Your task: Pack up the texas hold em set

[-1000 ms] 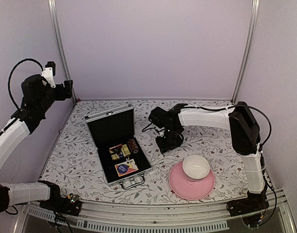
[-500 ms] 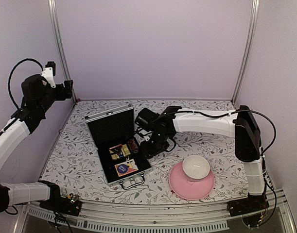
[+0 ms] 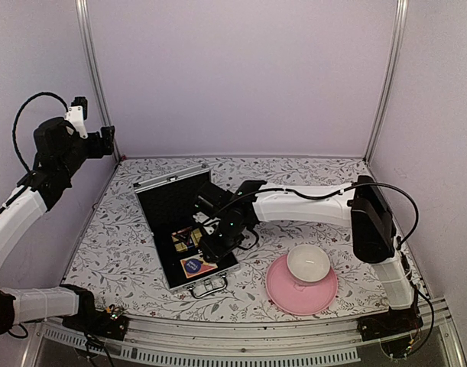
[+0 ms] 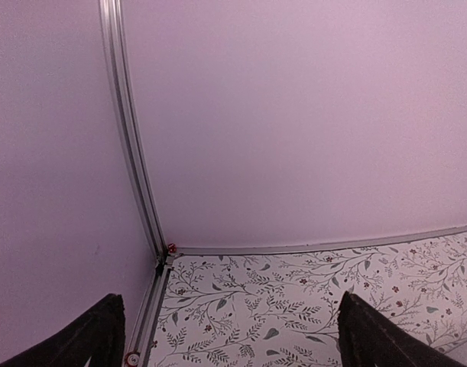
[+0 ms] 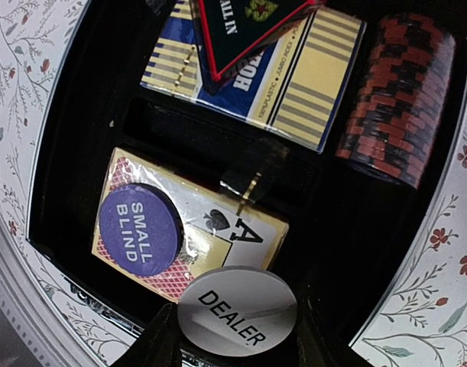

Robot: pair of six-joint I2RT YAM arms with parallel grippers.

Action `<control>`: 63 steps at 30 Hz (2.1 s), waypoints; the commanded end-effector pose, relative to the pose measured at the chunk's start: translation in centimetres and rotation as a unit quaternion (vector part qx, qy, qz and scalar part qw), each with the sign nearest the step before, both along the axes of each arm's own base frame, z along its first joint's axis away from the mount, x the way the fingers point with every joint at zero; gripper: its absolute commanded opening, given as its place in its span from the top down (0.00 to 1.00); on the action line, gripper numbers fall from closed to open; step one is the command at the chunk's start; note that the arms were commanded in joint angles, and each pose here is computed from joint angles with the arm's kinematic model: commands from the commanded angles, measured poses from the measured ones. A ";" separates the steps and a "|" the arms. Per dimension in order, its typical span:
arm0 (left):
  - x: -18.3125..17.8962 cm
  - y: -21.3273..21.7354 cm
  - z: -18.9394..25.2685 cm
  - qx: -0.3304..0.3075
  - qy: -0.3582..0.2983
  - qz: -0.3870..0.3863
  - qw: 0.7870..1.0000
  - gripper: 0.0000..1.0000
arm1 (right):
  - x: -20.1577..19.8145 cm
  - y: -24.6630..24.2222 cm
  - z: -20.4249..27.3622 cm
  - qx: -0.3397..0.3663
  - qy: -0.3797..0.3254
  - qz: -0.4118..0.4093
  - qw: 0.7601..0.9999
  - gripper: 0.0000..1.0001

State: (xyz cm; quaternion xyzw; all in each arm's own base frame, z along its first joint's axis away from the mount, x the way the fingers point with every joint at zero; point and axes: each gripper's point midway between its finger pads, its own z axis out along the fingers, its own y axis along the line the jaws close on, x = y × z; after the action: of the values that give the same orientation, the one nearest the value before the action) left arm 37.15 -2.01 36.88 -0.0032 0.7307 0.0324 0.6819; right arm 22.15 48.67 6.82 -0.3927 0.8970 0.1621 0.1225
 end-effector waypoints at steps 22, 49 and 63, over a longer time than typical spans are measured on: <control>0.1 -0.6 0.0 0.003 -0.006 -0.008 1.000 0.03 | -1.4 2.0 -2.5 0.008 0.022 0.036 0.999 0.50; 0.0 -0.6 0.1 0.003 -0.006 -0.008 1.000 0.03 | -1.7 2.1 -4.0 -0.010 0.019 0.042 0.999 0.46; 0.0 -0.6 0.1 0.004 -0.007 -0.008 1.000 0.03 | -1.3 2.4 -2.7 0.000 0.003 0.041 0.999 0.31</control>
State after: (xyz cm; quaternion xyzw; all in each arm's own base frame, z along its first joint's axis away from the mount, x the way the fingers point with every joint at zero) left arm 37.14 -2.25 36.88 -0.0005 0.7307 0.0306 0.6820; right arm 20.73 50.62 4.56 -0.4223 0.8832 0.1749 0.1050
